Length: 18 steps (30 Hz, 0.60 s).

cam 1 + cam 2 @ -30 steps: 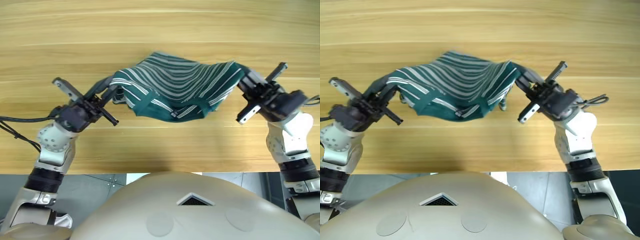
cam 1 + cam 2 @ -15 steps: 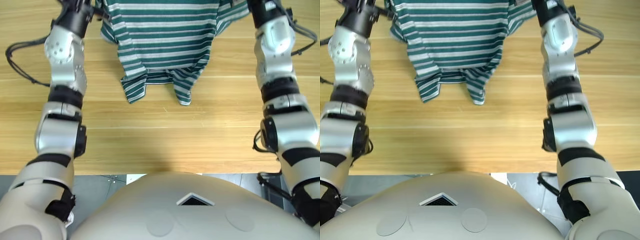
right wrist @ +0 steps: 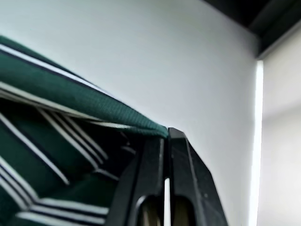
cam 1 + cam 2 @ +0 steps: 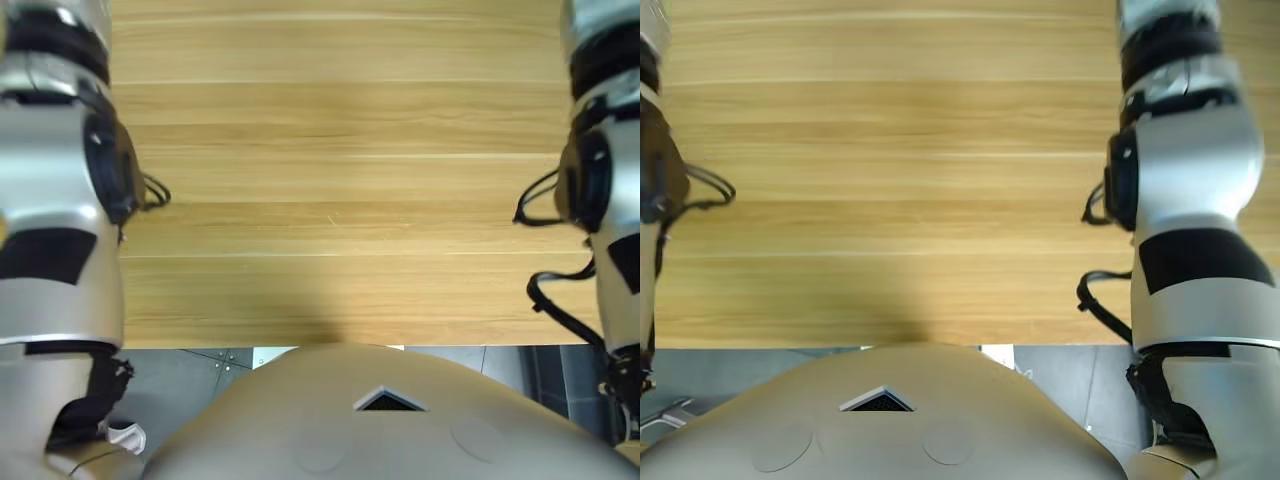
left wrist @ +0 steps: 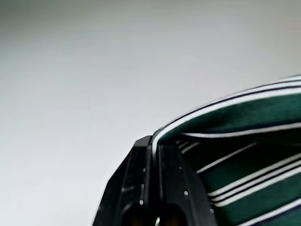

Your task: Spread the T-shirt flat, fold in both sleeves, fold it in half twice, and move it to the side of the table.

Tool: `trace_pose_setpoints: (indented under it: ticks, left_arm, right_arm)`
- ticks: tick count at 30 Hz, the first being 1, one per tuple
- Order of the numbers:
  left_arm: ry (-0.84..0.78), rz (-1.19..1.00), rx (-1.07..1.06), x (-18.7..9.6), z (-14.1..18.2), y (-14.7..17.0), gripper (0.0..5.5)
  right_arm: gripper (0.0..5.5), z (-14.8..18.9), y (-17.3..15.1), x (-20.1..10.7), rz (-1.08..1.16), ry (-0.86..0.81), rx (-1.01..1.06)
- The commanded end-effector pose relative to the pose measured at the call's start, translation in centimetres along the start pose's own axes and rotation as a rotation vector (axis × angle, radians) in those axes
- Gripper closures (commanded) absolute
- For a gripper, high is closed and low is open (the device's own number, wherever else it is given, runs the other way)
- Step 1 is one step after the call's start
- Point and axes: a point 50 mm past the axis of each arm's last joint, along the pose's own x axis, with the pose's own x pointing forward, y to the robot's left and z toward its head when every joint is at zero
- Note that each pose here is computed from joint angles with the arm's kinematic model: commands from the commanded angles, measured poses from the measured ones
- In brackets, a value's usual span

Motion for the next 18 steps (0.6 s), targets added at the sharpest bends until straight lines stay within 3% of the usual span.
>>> trace_pose_setpoints:
  ticks: [1,3,5,10,18]
  left_arm:
    - [0.236,-0.92,0.036,-21.4,-7.0,-7.0,5.5]
    - [0.278,-1.013,-0.047,-26.3,-6.5,-7.2,5.5]
    - [0.245,-0.999,-0.089,-28.0,-5.0,-6.3,5.5]
    - [0.221,-0.891,-0.132,-28.0,-2.9,-3.9,5.5]
    - [0.372,-0.777,-0.172,-30.4,-2.4,-3.7,5.5]
  right_arm:
    - [5.5,-2.6,1.4,-17.4,0.77,0.086,0.07]
    - [5.5,-1.3,0.6,-22.4,0.972,0.143,0.132]
    - [5.5,0.5,-0.8,-24.4,1.033,0.179,0.211]
    - [5.5,1.4,-2.3,-25.6,1.062,0.297,0.258]
    - [5.5,2.0,-2.9,-29.8,1.105,0.528,0.216]
